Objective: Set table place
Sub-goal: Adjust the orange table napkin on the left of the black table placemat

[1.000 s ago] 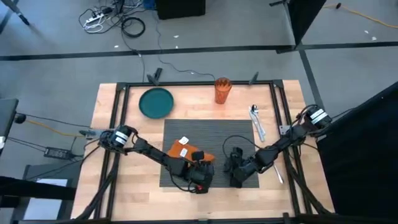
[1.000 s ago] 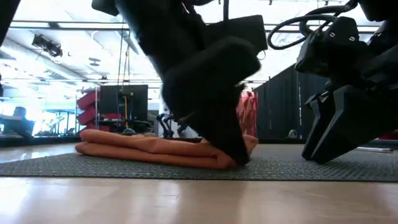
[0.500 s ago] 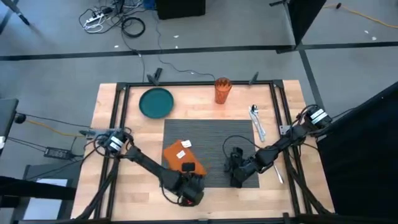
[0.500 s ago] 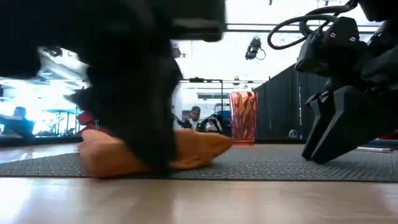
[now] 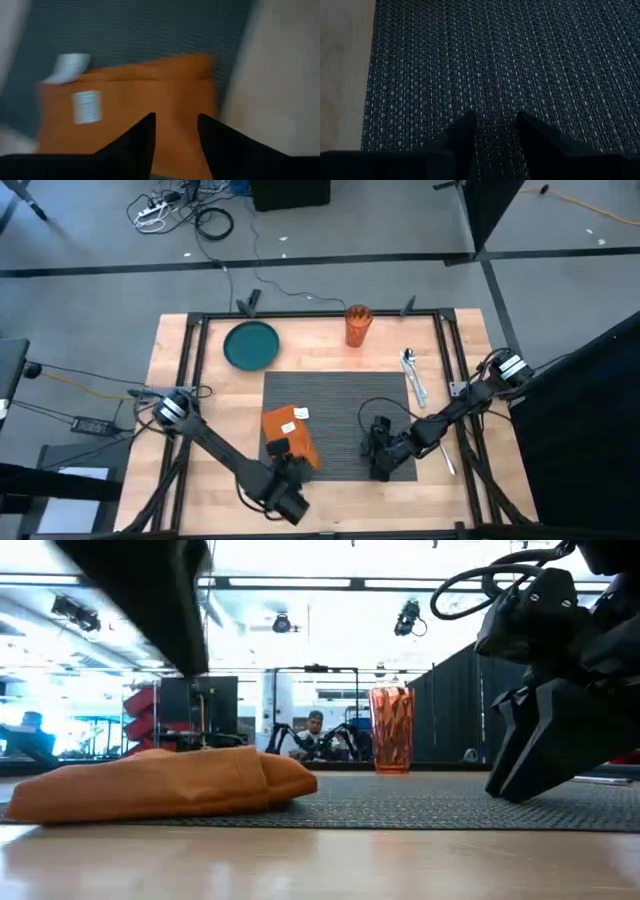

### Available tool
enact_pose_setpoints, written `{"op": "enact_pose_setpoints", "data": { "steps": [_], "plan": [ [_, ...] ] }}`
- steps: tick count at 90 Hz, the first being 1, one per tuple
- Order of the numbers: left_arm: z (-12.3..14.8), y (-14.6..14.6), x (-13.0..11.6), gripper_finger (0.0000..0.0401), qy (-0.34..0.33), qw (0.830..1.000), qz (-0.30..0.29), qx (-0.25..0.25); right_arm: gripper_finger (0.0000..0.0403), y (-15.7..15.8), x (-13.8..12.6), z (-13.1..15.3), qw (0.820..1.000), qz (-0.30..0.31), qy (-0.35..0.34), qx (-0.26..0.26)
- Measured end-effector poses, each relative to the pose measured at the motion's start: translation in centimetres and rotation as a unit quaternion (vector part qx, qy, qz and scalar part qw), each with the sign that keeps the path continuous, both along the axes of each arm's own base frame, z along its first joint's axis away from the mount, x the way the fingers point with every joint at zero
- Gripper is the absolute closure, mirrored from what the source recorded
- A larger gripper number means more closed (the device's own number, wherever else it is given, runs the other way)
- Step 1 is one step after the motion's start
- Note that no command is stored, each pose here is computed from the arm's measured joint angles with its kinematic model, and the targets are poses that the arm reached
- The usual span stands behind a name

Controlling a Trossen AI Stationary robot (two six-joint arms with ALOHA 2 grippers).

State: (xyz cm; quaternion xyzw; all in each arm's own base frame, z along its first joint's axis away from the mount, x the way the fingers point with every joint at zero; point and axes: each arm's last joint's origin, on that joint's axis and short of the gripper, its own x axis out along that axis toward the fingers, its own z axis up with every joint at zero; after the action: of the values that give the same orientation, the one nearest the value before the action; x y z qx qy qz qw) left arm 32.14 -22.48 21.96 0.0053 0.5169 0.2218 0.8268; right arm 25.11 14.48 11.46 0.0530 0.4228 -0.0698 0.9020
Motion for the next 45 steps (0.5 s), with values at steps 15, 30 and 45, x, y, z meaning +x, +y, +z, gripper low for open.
{"op": "enact_pose_setpoints", "data": {
  "steps": [15, 30, 45],
  "plan": [
    [0.8, 3.8, -2.7, 0.0288, -0.026, 0.995, 0.099, 0.004, 0.028, 0.0, 0.0, 0.0, 1.0, -0.001, -0.001, 0.0],
    [-2.5, 8.3, -3.5, 0.0301, 0.033, 0.986, 0.159, -0.033, 0.028, 0.0, 0.1, 0.0, 1.0, -0.001, -0.006, -0.002],
    [-5.8, 11.2, -2.7, 0.0306, -0.002, 0.97, 0.21, -0.12, 0.028, -0.1, 0.1, 0.1, 1.0, -0.008, -0.011, -0.005]
  ]
}}
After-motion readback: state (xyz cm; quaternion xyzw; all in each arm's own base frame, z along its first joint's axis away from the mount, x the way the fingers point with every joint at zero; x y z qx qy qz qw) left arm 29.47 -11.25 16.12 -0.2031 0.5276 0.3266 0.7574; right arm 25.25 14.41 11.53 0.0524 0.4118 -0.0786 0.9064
